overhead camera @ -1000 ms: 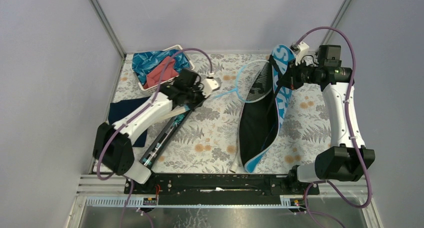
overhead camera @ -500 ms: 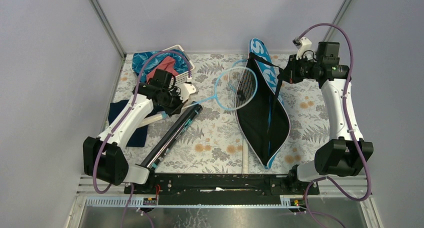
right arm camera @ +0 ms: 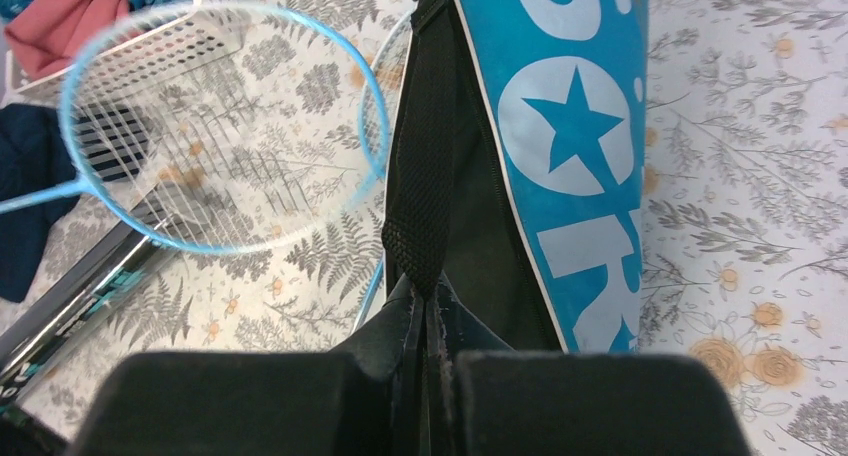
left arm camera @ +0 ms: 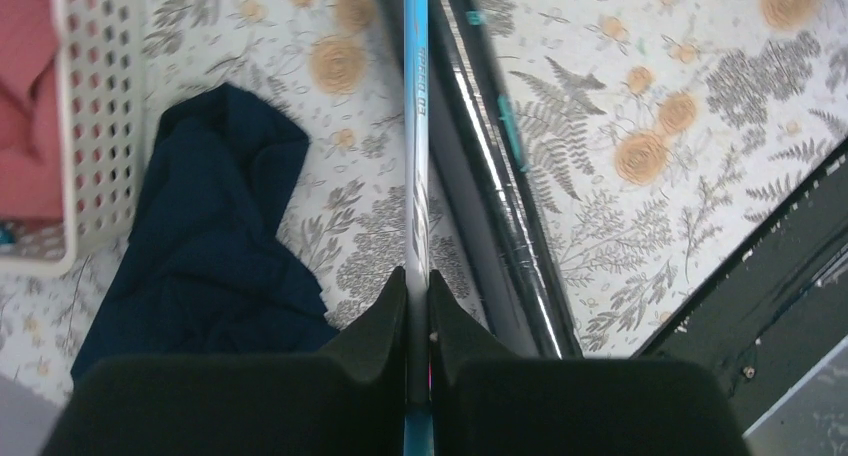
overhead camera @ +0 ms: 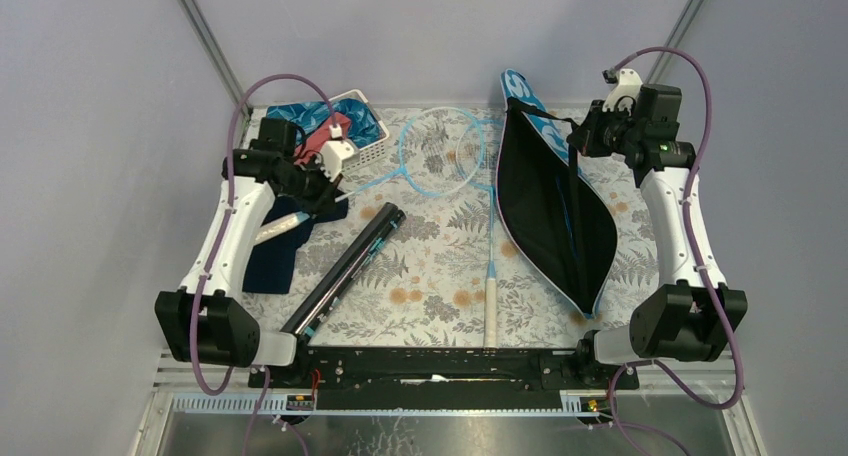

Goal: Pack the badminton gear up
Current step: Pick up the racket from the racket bag, then place the racket at the center of the board.

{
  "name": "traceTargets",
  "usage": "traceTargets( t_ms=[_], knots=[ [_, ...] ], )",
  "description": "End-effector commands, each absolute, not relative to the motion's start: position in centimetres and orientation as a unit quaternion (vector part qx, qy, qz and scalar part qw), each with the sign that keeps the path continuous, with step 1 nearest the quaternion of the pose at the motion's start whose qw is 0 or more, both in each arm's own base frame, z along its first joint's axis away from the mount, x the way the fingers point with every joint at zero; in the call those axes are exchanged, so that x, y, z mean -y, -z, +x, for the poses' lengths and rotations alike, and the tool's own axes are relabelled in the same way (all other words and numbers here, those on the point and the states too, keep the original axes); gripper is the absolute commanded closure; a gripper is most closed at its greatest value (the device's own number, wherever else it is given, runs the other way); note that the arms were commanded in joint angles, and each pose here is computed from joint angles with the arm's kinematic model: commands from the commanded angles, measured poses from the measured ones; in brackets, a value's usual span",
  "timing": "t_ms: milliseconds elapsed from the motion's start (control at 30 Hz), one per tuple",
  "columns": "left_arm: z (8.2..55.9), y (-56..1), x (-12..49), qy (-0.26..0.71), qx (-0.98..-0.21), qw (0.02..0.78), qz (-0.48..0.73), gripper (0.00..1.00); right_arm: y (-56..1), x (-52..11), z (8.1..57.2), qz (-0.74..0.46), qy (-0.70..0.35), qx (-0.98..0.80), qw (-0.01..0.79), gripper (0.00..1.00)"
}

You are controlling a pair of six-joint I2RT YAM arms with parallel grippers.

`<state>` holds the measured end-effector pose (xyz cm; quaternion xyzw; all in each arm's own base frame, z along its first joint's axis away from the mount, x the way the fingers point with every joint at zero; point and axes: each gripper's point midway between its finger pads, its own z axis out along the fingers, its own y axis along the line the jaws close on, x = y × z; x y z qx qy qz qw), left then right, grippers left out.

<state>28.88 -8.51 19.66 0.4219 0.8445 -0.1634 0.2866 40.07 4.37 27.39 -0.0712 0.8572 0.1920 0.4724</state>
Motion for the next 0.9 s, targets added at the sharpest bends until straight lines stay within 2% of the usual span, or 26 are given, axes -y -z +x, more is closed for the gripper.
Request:
traceTargets(
  t_ms=[0, 200, 333, 467, 867],
  knots=[
    [31.0, -21.8, 7.8, 0.162, -0.85, 0.332, 0.375, 1.0, -31.4, -4.2, 40.2, -0.067, -0.18, -0.825, 0.532, 1.0],
    [34.9, -21.3, 11.7, 0.227, -0.865, 0.348, 0.281, 1.0, -31.6, -6.2, 39.7, -0.08, -0.24, -0.819, 0.515, 1.0],
    [37.5, -20.4, 15.1, 0.227, -0.871, 0.367, 0.233, 1.0, -31.6, -6.6, 39.5, -0.083, -0.251, -0.821, 0.506, 1.0],
    [39.3, -19.5, 18.8, 0.261, -0.878, 0.351, 0.196, 1.0, -31.8, -6.7, 39.4, -0.089, -0.252, -0.82, 0.506, 1.0],
    [39.8, -12.5, 29.7, 0.307, -0.894, 0.298, 0.134, 0.99, -31.4, -7.3, 39.0, -0.103, -0.262, -0.824, 0.492, 1.0]
  ],
)
